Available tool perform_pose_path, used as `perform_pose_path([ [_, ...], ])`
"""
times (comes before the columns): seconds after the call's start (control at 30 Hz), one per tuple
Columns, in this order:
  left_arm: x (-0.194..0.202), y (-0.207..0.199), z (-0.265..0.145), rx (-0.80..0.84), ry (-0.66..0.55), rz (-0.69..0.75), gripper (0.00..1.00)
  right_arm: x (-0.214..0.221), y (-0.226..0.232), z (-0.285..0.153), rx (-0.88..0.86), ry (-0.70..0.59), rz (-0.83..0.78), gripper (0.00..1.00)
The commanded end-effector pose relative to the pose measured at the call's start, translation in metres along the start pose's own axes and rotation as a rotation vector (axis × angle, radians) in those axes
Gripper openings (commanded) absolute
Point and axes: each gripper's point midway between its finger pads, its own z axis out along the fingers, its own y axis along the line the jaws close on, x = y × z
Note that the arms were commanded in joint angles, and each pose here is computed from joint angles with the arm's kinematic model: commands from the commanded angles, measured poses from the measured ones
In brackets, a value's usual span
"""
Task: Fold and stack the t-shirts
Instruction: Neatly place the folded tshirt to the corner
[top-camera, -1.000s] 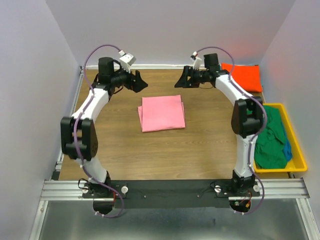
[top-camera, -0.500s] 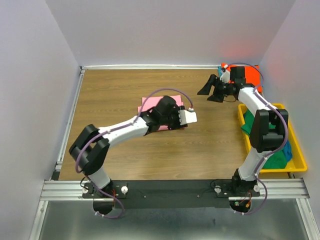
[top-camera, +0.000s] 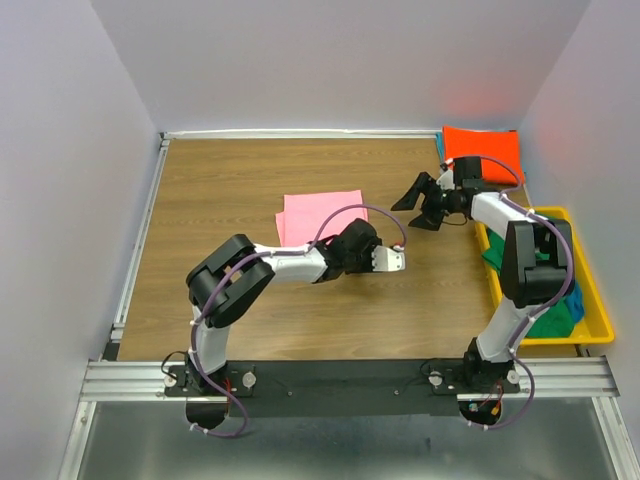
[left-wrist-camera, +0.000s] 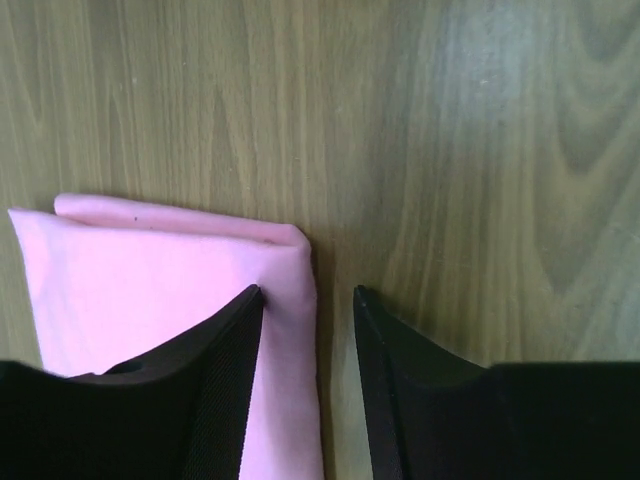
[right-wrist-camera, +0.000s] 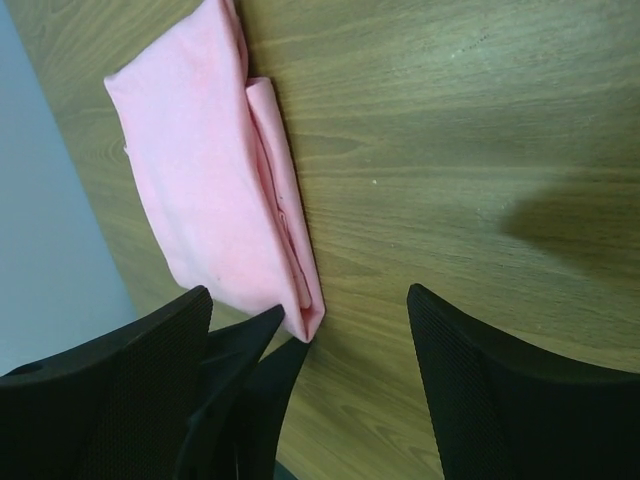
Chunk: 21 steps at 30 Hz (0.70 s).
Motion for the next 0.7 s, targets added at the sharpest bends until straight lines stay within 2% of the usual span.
perform_pose_path([
  [0.0, -0.005, 0.016, 0.008, -0.068, 0.010, 0.026, 0.40, 0.006, 0.009, 0.000, -0.064, -0.012, 0.038, 0.84],
  [0.03, -0.006, 0.015, 0.009, -0.063, 0.008, 0.026, 0.27, 0.008, 0.009, 0.001, -0.074, -0.009, 0.051, 0.83],
  [0.17, -0.011, 0.016, 0.001, -0.058, -0.015, 0.027, 0.03, 0.014, 0.006, 0.009, -0.114, -0.016, 0.097, 0.79],
  [0.2, -0.014, 0.018, -0.004, -0.062, -0.029, 0.028, 0.00, 0.018, 0.004, 0.012, -0.120, -0.008, 0.129, 0.77],
  [0.3, -0.032, 0.021, -0.016, -0.044, -0.101, 0.008, 0.00, 0.019, 0.008, 0.020, -0.172, -0.014, 0.167, 0.70],
  [0.47, -0.051, 0.038, -0.034, -0.048, -0.173, -0.042, 0.00, 0.020, 0.027, 0.032, -0.254, -0.039, 0.182, 0.70],
  [0.67, -0.054, 0.052, -0.040, -0.059, -0.193, -0.061, 0.00, 0.033, 0.042, 0.049, -0.287, -0.041, 0.210, 0.80],
])
